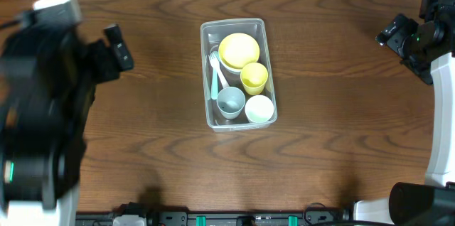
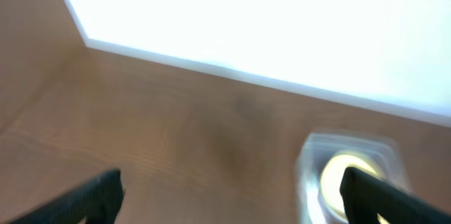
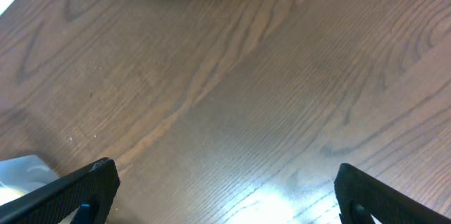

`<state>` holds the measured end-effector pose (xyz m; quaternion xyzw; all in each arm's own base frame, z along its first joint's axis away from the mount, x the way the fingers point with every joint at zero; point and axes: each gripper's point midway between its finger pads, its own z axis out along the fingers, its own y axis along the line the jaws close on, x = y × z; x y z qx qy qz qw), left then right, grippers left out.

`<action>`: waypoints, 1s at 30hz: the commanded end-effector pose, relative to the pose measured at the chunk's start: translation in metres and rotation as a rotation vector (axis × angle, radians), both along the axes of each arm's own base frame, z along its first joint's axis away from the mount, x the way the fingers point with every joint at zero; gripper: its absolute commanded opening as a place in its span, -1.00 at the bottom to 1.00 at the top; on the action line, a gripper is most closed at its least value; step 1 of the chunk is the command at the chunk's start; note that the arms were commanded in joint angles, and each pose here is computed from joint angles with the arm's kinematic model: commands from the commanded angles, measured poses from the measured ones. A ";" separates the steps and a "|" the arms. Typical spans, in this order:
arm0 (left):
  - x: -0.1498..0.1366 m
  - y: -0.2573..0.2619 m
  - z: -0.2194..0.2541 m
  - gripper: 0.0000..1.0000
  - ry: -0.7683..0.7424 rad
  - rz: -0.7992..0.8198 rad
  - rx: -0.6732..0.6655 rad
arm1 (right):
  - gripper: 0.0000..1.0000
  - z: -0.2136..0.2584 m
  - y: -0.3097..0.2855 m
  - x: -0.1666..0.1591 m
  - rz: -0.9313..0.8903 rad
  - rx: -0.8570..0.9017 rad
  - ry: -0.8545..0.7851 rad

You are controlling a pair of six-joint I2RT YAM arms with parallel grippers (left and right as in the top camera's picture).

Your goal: Pack container

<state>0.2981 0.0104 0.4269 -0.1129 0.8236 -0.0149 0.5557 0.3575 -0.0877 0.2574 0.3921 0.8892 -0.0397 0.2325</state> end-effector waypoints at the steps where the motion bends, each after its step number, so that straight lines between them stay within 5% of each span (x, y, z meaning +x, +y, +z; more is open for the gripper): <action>1: -0.007 -0.010 -0.012 0.96 -0.065 -0.059 -0.043 | 0.98 -0.002 -0.002 0.000 -0.017 0.002 0.004; 16: -0.037 -0.041 -0.121 0.96 -0.415 -0.252 -0.072 | 0.99 -0.002 -0.002 0.000 -0.017 0.002 0.004; 30: -0.049 -0.049 -0.216 0.96 -0.449 -0.306 -0.067 | 0.98 -0.002 -0.002 0.000 -0.017 0.002 0.004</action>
